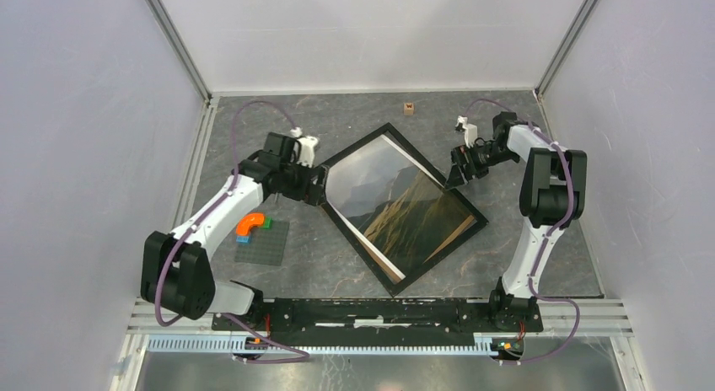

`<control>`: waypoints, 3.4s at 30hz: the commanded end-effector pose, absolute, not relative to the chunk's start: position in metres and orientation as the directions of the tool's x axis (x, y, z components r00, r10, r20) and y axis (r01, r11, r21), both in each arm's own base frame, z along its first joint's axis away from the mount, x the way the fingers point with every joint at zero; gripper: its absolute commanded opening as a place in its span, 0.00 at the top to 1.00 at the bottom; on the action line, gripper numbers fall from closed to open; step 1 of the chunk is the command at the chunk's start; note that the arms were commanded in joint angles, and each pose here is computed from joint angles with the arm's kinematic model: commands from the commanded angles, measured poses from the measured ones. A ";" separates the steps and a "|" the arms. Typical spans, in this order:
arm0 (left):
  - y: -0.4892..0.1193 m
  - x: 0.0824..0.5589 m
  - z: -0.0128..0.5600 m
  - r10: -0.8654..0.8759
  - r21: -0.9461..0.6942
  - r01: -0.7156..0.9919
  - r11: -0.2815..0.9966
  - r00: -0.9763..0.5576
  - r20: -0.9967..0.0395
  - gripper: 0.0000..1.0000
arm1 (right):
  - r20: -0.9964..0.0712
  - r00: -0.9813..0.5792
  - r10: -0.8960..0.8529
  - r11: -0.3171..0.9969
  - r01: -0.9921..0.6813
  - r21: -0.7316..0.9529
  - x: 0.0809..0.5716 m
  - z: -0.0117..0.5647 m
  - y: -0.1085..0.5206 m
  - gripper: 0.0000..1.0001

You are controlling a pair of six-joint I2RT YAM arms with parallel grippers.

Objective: Take the photo out of the frame

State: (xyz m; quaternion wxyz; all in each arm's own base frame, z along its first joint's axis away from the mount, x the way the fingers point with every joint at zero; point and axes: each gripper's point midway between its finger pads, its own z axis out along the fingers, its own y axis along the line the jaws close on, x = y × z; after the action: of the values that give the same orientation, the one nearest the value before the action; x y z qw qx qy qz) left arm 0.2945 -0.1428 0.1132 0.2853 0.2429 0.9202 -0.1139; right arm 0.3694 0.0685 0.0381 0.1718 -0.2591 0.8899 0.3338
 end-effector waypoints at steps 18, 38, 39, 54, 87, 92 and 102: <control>-0.159 0.320 0.047 -0.290 -0.506 -0.060 0.860 -0.874 -0.390 0.00 | -0.463 -0.721 -0.516 0.588 -0.691 0.420 0.399 0.001 0.136 0.02; -0.193 0.428 0.034 -0.157 -0.518 0.126 0.846 -0.869 -0.469 0.00 | -0.264 -0.861 -0.435 0.589 -0.494 0.639 0.244 -0.022 0.142 0.04; -0.193 0.430 0.033 -0.153 -0.516 0.127 0.847 -0.871 -0.467 0.00 | -0.270 -0.864 -0.424 0.594 -0.491 0.638 0.247 -0.019 0.143 0.04; -0.130 0.337 0.067 -0.313 -0.460 -0.142 0.877 -0.894 -0.320 0.00 | -0.136 -0.955 -0.263 0.733 -0.290 0.616 0.205 0.013 0.090 0.02; -0.152 0.299 0.060 -0.323 -0.517 -0.140 0.844 -0.903 -0.283 0.00 | -0.214 -0.925 -0.315 0.636 -0.373 0.675 0.214 0.037 0.133 0.02; -0.141 0.299 0.062 -0.283 -0.454 -0.114 0.883 -0.903 -0.322 0.00 | -0.248 -0.912 -0.328 0.732 -0.411 0.544 0.231 0.036 0.112 0.02; -0.148 0.290 0.048 -0.177 -0.467 -0.017 0.884 -0.937 -0.302 0.08 | -0.253 -0.941 -0.225 0.666 -0.338 0.665 0.240 0.022 0.138 0.15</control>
State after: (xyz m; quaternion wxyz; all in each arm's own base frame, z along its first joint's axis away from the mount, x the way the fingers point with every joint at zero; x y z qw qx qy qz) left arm 0.2852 -0.1462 0.0470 0.1613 -0.0899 0.9561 -0.2274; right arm 0.2287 0.1253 0.0355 0.0573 -0.1626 0.9196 0.3530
